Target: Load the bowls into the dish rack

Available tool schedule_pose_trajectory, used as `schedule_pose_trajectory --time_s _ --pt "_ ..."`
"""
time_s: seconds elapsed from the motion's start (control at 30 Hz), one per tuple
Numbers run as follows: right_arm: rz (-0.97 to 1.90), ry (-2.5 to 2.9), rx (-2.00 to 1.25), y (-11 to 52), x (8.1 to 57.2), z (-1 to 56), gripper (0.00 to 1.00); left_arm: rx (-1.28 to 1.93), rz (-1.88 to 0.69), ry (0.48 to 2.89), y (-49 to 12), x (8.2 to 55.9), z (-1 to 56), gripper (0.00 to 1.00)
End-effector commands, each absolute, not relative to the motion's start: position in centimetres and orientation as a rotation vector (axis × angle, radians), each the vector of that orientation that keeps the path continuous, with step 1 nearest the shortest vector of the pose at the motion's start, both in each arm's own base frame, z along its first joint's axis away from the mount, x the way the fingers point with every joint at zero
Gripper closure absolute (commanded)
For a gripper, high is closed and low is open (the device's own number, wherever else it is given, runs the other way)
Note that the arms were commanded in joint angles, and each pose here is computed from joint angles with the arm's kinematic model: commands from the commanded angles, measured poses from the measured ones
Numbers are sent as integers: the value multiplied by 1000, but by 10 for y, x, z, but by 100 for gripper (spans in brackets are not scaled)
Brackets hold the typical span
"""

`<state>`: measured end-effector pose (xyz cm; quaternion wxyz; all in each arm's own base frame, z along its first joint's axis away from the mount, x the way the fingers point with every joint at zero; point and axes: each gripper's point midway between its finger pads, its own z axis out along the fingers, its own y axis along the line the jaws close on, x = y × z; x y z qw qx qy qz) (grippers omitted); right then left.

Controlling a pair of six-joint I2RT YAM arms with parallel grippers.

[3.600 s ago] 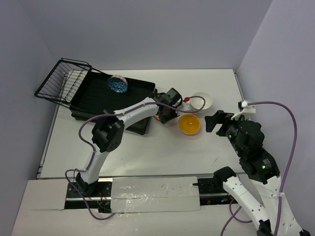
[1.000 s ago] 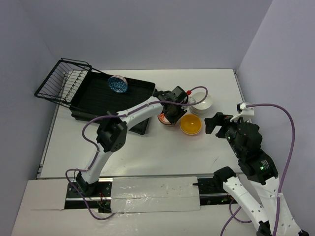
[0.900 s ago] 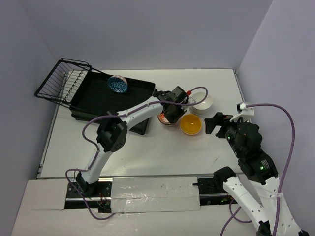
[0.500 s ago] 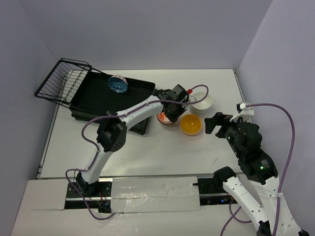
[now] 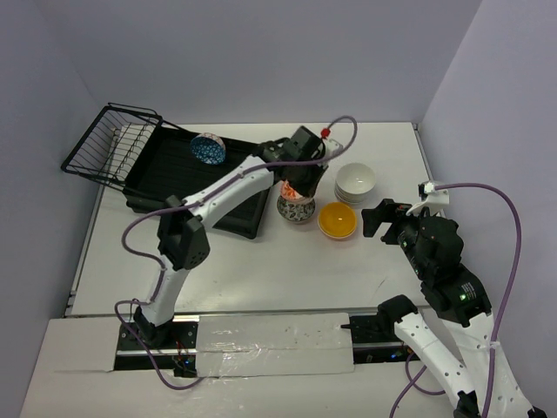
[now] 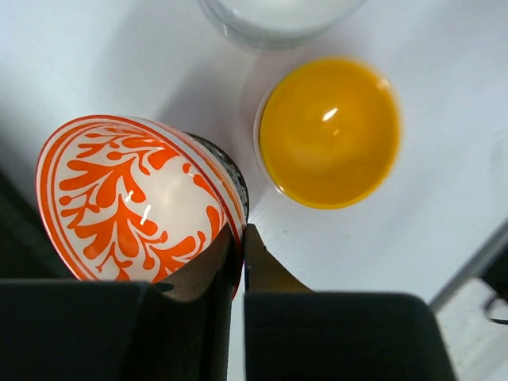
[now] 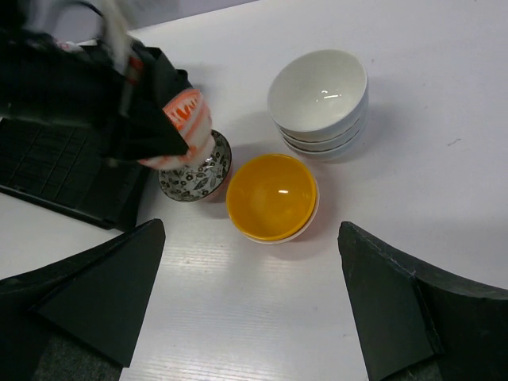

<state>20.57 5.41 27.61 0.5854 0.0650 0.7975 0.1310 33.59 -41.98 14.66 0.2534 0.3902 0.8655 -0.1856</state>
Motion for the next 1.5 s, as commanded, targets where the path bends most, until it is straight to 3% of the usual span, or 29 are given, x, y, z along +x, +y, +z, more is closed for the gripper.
schedule_pose_trajectory --time_s 0.0,0.23,0.37,0.57,0.93,1.47 --pt "320 1818 142 56 208 291 3 772 -754 1986 -411 352 324 100" --pt "325 1806 132 58 210 295 3 207 -975 1714 -315 391 418 100" --pt "328 1794 131 58 210 297 2 -147 -1050 1590 -231 406 416 100" --pt "332 1804 127 59 211 292 2 -468 -1141 1406 -162 420 394 100" --pt "288 1805 145 52 211 291 2 -815 -1170 1187 -107 449 331 100" --pt "186 1824 158 39 216 289 2 -932 -1185 1087 -95 478 288 100"
